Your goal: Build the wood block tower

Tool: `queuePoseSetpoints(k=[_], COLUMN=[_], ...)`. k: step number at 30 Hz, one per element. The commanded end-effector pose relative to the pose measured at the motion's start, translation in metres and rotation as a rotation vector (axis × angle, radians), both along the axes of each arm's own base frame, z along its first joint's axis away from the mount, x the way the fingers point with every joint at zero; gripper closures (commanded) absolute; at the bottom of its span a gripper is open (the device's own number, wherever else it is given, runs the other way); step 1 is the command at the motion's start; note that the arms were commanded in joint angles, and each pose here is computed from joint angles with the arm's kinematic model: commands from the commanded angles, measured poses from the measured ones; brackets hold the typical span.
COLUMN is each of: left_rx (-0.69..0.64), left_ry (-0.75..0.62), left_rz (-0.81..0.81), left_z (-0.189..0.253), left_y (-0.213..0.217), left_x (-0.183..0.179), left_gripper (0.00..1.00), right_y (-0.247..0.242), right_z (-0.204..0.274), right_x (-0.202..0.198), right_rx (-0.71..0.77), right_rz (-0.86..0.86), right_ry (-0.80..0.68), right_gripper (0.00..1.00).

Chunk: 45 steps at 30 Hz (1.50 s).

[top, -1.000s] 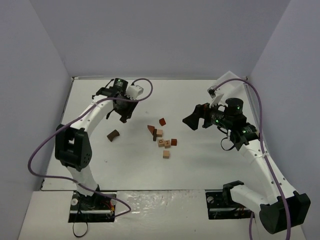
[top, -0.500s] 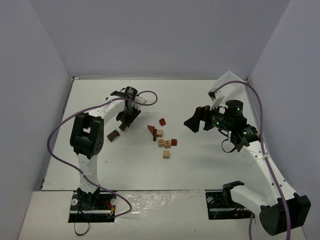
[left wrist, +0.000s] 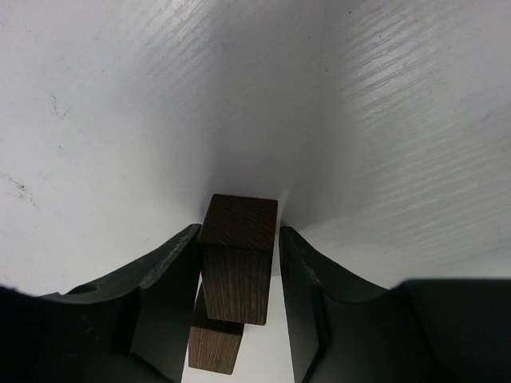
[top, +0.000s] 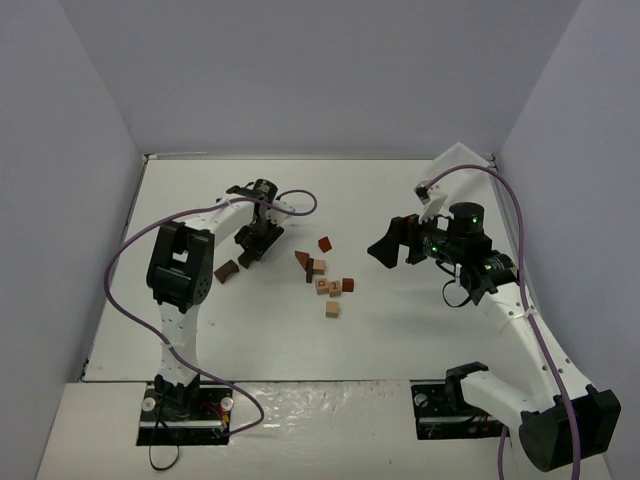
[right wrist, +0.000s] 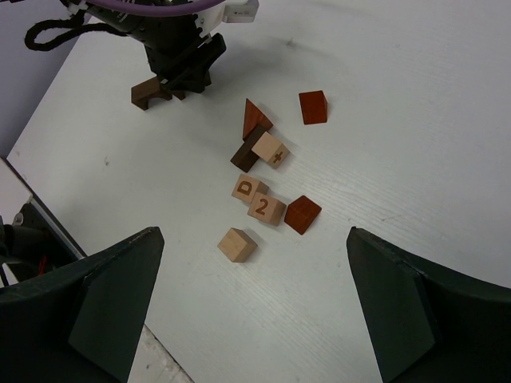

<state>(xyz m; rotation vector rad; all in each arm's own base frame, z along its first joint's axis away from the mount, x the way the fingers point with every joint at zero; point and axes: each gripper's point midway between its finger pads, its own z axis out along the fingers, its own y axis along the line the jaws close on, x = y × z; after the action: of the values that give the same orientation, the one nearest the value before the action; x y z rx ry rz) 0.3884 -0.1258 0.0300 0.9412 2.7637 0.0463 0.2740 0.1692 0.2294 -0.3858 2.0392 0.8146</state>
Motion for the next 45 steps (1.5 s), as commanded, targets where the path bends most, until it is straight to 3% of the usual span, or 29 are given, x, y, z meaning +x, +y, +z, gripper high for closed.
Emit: queuePoseSetpoints(k=[1, 24, 31, 45], left_rx=[-0.006, 0.018, -0.005, -0.031], left_ry=[-0.061, -0.073, -0.065, -0.048], left_rz=[-0.009, -0.040, -0.034, -0.024], left_z=[0.026, 0.038, 0.039, 0.038], left_y=[0.002, 0.027, 0.027, 0.024], left_x=[0.009, -0.001, -0.006, -0.017], left_gripper=[0.60, 0.58, 0.64, 0.66], right_y=[0.002, 0.002, 0.002, 0.003], right_z=[0.010, 0.008, 0.008, 0.006], right_x=[0.003, 0.000, 0.002, 0.002], right_rx=[0.009, 0.016, 0.013, 0.012], right_rz=[0.018, 0.021, 0.021, 0.025], right_ry=[-0.057, -0.048, -0.047, -0.041], right_gripper=[0.03, 0.03, 0.03, 0.03])
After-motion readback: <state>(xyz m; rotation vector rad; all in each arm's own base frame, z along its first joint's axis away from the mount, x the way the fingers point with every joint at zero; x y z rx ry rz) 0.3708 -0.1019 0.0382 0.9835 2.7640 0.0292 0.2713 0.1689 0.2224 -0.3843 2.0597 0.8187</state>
